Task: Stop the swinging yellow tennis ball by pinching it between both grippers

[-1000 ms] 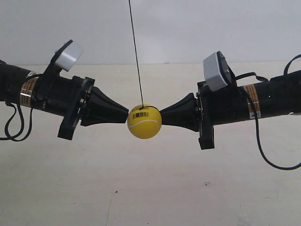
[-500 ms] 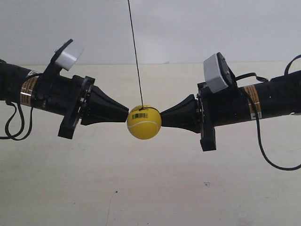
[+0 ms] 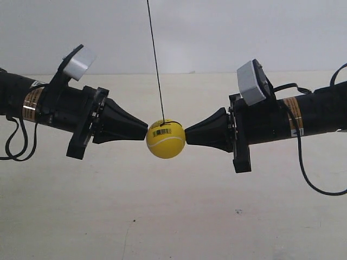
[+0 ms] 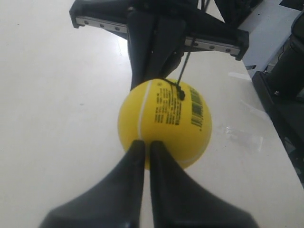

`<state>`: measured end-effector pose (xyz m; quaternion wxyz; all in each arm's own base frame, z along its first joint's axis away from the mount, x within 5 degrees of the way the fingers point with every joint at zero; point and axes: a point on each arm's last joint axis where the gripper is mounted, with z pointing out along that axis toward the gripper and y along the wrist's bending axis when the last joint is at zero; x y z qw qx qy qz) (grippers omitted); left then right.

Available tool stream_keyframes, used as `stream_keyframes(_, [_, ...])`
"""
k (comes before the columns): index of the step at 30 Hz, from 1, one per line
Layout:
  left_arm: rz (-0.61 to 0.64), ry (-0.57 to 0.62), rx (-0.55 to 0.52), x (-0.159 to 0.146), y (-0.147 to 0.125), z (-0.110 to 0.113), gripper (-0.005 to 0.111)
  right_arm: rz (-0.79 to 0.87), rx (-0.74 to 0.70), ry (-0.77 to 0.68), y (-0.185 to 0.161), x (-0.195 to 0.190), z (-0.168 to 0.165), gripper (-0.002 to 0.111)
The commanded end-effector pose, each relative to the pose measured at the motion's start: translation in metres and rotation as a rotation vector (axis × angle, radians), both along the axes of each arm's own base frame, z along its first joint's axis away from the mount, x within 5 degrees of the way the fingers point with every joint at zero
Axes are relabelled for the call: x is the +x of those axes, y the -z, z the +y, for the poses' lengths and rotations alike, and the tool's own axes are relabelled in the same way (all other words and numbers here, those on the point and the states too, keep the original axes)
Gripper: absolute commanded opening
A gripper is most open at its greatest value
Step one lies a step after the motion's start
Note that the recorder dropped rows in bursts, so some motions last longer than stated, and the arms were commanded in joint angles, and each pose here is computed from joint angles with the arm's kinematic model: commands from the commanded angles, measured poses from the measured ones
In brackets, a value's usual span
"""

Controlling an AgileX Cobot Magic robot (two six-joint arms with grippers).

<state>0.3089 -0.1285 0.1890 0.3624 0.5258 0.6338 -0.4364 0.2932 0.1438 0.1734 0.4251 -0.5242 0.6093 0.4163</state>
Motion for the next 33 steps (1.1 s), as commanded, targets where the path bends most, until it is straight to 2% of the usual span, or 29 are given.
stream_keyframes(1, [0.009,-0.029,-0.001,0.004,-0.001,0.008,0.005,-0.007,0.008,-0.002,-0.003,0.001,-0.002,0.0])
stream_keyframes(18, [0.006,-0.05,-0.002,0.006,-0.003,0.014,0.005,-0.037,0.003,0.016,-0.007,0.003,-0.007,0.0])
stream_keyframes(25, [-0.047,-0.141,-0.012,0.006,-0.031,0.039,0.005,-0.058,0.05,0.116,-0.028,0.01,-0.03,0.0])
stream_keyframes(33, [-0.144,-0.166,-0.023,-0.015,-0.07,0.045,0.005,-0.108,0.059,0.141,-0.07,-0.004,-0.034,0.0])
